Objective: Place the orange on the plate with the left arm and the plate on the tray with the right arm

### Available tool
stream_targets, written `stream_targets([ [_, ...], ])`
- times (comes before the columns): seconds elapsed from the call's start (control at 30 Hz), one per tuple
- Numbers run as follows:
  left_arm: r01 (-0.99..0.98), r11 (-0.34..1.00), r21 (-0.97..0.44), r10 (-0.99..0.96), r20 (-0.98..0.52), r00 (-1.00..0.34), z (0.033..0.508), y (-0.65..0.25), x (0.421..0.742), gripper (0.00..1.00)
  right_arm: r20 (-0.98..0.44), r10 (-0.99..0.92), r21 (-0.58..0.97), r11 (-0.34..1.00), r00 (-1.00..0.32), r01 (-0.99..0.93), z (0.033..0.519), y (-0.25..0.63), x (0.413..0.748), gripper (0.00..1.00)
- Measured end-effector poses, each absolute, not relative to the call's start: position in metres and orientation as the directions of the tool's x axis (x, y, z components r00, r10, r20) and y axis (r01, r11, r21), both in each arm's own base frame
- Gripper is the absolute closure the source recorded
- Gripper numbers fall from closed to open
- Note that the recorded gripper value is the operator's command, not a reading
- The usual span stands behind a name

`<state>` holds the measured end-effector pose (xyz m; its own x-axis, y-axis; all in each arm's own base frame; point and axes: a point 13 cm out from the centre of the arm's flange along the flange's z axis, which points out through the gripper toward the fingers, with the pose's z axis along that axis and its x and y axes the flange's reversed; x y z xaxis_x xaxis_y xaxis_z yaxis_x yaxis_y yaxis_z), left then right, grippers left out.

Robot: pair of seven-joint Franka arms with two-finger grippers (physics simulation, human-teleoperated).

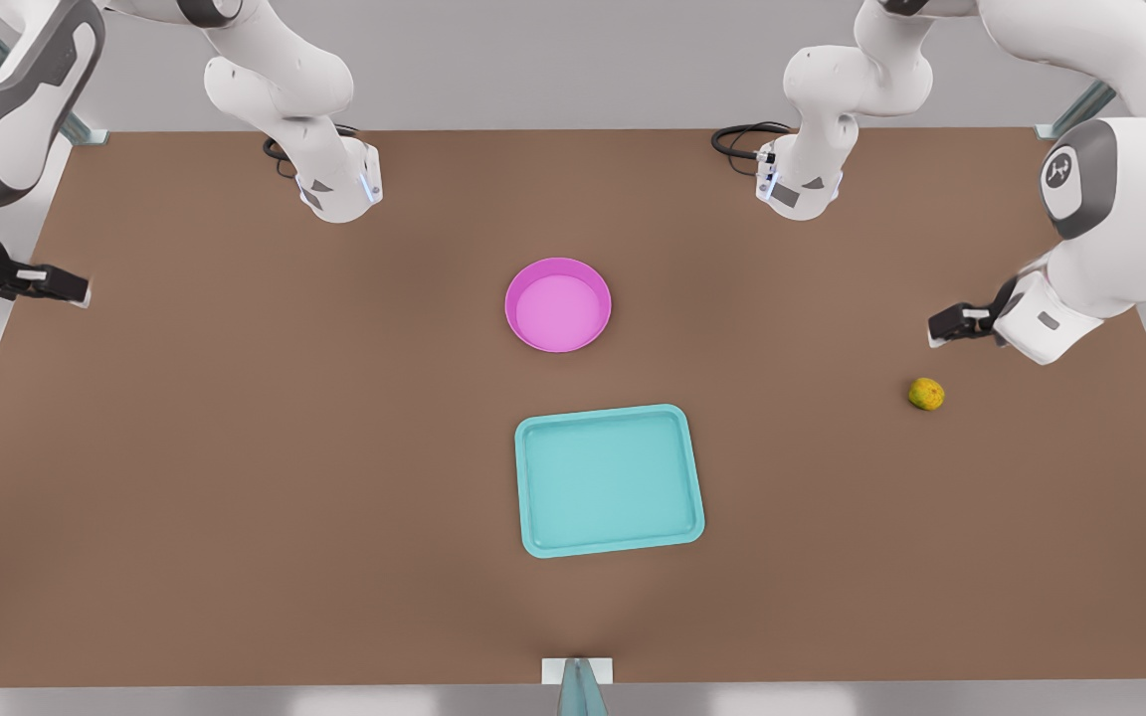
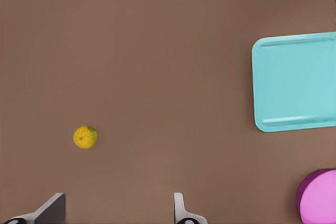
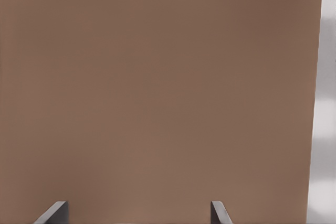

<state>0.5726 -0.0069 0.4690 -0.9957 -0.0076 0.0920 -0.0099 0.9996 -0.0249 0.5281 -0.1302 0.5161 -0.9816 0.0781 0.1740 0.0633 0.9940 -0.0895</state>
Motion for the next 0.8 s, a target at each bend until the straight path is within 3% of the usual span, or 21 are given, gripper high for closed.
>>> stream_targets([
  [0.07,-0.019,1.000,-0.021,-0.016,0.108,-0.994,0.455,-0.003,0.576,0.00,0.153,0.065,-0.092,0.994,-0.986,0.052,0.516,-0.130,0.535,0.00],
  [0.2,-0.155,0.988,0.014,-0.152,0.308,-0.939,0.294,0.070,0.545,0.00,0.160,0.048,-0.100,0.994,-0.986,0.033,0.499,-0.131,0.550,0.00],
  [0.27,-0.197,0.980,0.016,-0.190,0.349,-0.918,0.211,0.100,0.517,0.00,0.169,0.036,-0.102,0.995,-0.985,0.019,0.492,-0.127,0.556,0.00],
  [0.33,-0.235,0.972,-0.012,-0.218,0.335,-0.917,0.160,0.117,0.497,0.00,0.179,0.030,-0.102,0.995,-0.983,0.012,0.487,-0.126,0.557,0.00],
  [0.57,-0.219,0.975,-0.024,-0.213,0.163,-0.963,0.095,0.176,0.499,0.00,0.215,0.018,-0.098,0.995,-0.976,-0.003,0.472,-0.124,0.559,0.00],
  [0.8,-0.086,0.996,-0.010,-0.084,0.101,-0.991,0.075,0.184,0.498,0.00,0.227,0.013,-0.095,0.995,-0.974,-0.009,0.468,-0.125,0.559,0.00],
])
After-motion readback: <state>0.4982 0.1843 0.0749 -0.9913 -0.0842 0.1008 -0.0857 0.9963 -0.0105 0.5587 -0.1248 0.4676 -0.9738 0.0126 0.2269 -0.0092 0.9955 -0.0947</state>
